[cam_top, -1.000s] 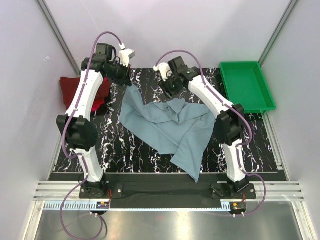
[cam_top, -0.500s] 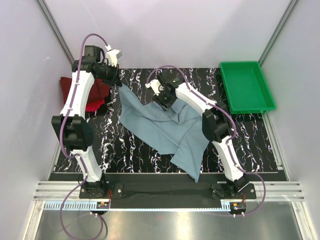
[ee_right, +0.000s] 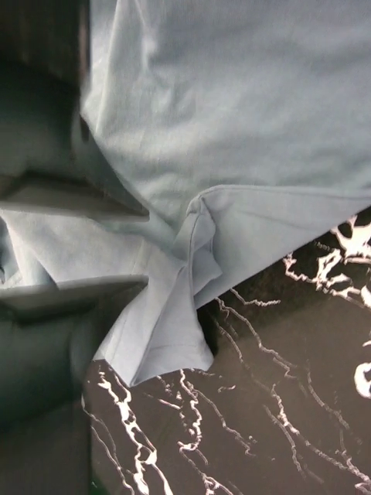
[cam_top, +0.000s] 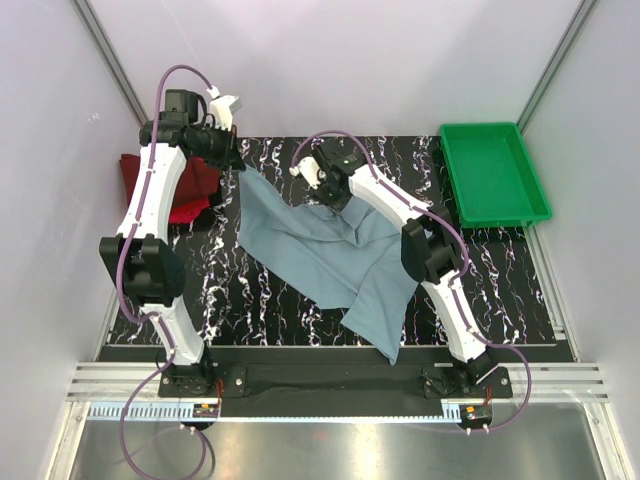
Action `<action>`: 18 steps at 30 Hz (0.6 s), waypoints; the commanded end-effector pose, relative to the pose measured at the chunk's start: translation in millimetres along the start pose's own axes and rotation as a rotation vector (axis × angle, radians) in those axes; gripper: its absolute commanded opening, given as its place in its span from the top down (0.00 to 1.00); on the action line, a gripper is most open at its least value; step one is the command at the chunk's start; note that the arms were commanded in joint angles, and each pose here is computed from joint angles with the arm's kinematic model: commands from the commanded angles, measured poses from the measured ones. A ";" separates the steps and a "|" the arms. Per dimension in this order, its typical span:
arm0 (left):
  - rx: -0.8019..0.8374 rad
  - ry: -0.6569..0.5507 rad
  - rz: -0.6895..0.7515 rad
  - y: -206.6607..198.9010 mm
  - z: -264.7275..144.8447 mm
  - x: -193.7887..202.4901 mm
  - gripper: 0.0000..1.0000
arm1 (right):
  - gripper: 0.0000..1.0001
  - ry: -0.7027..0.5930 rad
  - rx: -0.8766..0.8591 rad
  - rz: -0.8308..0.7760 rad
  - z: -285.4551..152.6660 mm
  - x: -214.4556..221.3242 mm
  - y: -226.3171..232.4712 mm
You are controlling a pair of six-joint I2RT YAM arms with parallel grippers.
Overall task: Fold and stack the t-shirts
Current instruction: Flatten the tshirt out
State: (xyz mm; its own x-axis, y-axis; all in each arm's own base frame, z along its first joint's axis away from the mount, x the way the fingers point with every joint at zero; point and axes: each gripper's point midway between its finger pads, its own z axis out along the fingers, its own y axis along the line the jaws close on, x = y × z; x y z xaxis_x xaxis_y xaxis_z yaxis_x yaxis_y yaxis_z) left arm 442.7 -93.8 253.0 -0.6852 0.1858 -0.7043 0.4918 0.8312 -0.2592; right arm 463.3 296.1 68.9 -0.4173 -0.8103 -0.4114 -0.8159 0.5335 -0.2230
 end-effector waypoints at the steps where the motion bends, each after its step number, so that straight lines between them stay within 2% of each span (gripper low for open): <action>1: 0.013 -0.095 0.028 -6.2 -12.8 -28.3 1.00 | 0.61 -0.033 0.073 -0.004 -13.0 -9.3 -22.7; 3: 0.016 -0.093 0.023 -5.9 -11.0 -28.2 1.00 | 0.70 -0.027 0.074 -0.002 -12.9 -7.5 -23.3; 7: 0.017 -0.091 0.022 -5.3 -9.9 -27.6 1.00 | 0.78 -0.019 0.079 0.000 -12.5 -5.2 -24.6; 14: 0.016 -0.085 0.023 -4.3 -8.4 -25.8 1.00 | 0.80 -0.019 0.065 0.000 -14.8 -5.2 -23.0; 16: 0.016 -0.085 0.022 -4.5 -8.3 -25.2 1.00 | 0.97 -0.014 0.061 -0.003 -13.5 -3.4 -21.9; 18: 0.016 -0.087 0.024 -4.5 -8.6 -25.6 1.00 | 1.00 -0.028 0.064 0.013 -18.4 -6.5 -25.7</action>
State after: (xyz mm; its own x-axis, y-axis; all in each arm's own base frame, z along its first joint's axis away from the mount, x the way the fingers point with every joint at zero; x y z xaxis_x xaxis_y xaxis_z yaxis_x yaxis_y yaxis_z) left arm 443.6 -95.9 255.3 -0.6847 0.1723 -0.7082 0.4896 0.8285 -0.2719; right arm 470.3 283.4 69.4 -0.4275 -0.8137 -0.3939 -0.8013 0.5428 -0.2515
